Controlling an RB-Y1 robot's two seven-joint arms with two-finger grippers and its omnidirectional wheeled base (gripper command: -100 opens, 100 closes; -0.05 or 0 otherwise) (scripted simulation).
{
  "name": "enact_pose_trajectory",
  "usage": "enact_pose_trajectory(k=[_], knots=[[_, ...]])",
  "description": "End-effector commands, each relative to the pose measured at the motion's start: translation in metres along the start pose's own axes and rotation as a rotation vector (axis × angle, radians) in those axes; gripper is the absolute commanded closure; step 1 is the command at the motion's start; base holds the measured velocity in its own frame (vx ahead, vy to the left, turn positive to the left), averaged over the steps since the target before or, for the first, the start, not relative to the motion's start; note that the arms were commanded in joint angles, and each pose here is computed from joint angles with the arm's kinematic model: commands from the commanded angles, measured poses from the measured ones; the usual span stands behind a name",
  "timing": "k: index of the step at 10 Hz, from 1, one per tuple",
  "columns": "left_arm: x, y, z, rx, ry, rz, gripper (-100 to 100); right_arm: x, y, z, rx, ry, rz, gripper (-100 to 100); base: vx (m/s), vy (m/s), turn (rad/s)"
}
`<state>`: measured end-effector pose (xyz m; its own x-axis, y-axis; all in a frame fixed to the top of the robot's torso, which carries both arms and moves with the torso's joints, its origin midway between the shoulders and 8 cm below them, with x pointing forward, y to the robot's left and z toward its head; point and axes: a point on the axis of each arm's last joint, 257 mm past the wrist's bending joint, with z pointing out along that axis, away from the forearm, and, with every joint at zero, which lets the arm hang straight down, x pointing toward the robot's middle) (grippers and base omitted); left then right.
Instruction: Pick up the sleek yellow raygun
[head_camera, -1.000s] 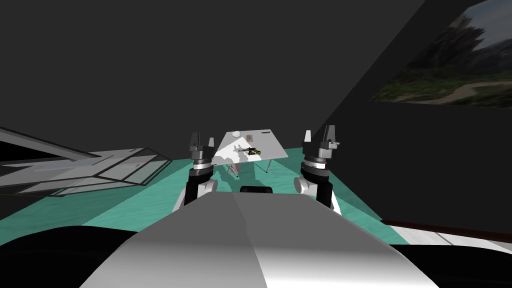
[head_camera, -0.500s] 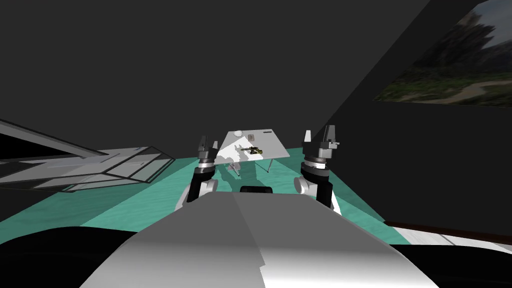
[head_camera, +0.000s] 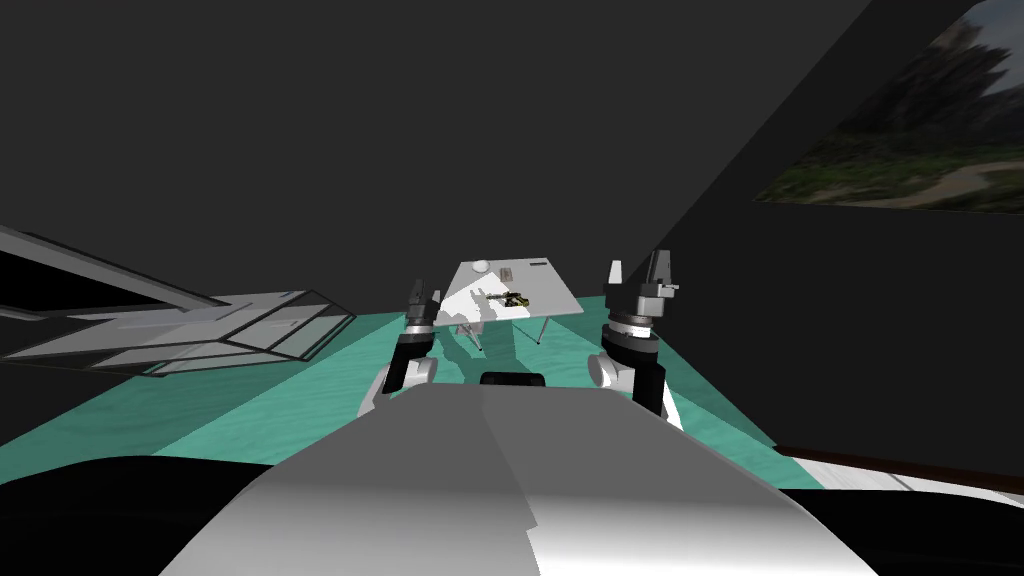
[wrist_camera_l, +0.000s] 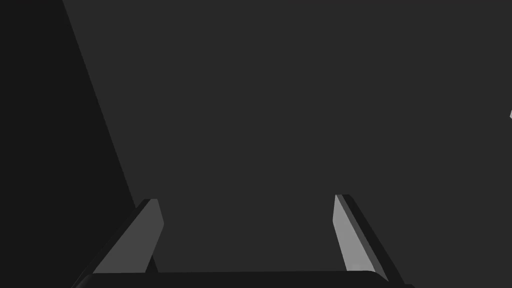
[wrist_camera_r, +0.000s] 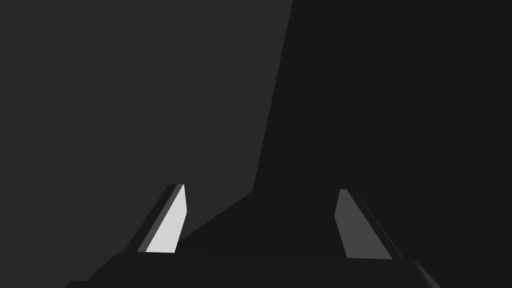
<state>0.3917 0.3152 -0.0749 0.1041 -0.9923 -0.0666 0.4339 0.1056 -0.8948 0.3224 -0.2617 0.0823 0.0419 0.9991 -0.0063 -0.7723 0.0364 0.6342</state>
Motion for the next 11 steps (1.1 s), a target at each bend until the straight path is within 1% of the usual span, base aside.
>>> enact_pose_trajectory(k=[1, 3, 4, 6, 9, 11], knots=[[-0.001, 0.020, -0.002, -0.050, -0.006, -0.003, -100, 0.000, 0.000, 0.000, 0.000, 0.000, 0.000, 0, -0.027, 0.040, 0.026], [-0.005, 0.044, -0.004, -0.109, -0.015, -0.006, -100, 0.000, 0.000, 0.000, 0.000, 0.000, 0.000, 0, -0.019, 0.020, 0.018], [-0.009, 0.068, -0.007, -0.167, -0.022, -0.008, -100, 0.000, 0.000, 0.000, 0.000, 0.000, 0.000, 0, -0.019, 0.005, 0.016], [-0.010, 0.091, -0.012, -0.225, -0.028, -0.010, -100, 0.000, 0.000, 0.000, 0.000, 0.000, 0.000, 0, -0.005, -0.021, 0.003], [-0.010, 0.124, -0.020, -0.311, -0.032, -0.008, -100, 0.000, 0.000, 0.000, 0.000, 0.000, 0.000, 0, 0.011, -0.057, -0.010], [-0.008, 0.145, -0.027, -0.365, -0.031, -0.005, -100, 0.000, 0.000, 0.000, 0.000, 0.000, 0.000, 0, 0.038, -0.095, -0.022]])
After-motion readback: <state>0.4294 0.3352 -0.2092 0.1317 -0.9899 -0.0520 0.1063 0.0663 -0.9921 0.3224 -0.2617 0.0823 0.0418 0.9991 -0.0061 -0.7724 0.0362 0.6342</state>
